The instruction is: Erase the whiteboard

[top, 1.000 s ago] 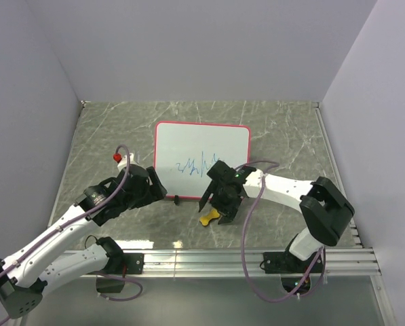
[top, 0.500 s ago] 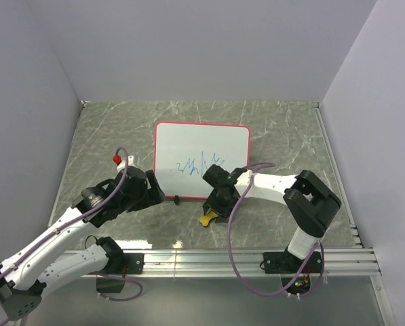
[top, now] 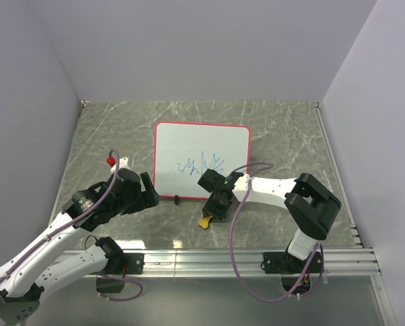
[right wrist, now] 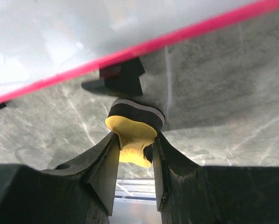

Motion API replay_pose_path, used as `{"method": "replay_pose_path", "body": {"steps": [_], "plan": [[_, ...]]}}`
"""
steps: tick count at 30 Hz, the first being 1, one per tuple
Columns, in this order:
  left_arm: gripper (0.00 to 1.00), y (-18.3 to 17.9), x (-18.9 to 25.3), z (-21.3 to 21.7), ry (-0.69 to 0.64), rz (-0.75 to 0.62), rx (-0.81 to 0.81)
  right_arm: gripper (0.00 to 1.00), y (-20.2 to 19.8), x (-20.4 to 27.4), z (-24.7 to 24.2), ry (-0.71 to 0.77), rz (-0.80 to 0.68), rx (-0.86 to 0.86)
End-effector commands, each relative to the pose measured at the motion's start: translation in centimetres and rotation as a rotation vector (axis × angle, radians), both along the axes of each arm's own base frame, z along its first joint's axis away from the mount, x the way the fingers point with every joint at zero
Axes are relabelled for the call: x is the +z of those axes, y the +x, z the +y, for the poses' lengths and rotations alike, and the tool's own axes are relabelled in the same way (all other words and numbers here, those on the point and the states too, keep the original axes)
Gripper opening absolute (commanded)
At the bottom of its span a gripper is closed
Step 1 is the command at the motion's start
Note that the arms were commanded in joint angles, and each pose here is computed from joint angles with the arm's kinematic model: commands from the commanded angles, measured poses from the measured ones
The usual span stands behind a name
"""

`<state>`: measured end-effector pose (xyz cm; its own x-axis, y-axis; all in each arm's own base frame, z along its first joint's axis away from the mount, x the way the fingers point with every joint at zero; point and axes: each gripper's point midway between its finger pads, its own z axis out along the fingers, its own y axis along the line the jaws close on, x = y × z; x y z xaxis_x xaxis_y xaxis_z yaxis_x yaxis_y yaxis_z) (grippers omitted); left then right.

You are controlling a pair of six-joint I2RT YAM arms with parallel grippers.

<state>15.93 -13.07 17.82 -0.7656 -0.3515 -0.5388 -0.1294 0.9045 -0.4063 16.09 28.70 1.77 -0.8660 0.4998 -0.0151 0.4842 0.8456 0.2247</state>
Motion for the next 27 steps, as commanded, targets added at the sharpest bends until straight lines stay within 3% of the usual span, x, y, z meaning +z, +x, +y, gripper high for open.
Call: {"method": "replay_pose_path", "body": {"steps": [1,8,17,27], "plan": [[0.84,1.1,1.7,0.3,0.027,-0.071,-0.009,0.02,-0.2,1.1,-1.2,-0.027,-0.049,0.010],[0.99,5.5,5.2,-0.4,0.122,-0.204,-0.062,0.00,0.0,5.2,-1.8,0.034,-0.164,0.093],[0.92,14.8,9.1,0.0,0.049,-0.400,-0.143,0.00,1.8,13.6,-4.0,0.100,-0.447,0.146],[0.84,19.9,9.4,-0.7,-0.111,-0.522,-0.348,0.00,4.3,19.4,-7.6,0.062,-0.624,0.198]]}}
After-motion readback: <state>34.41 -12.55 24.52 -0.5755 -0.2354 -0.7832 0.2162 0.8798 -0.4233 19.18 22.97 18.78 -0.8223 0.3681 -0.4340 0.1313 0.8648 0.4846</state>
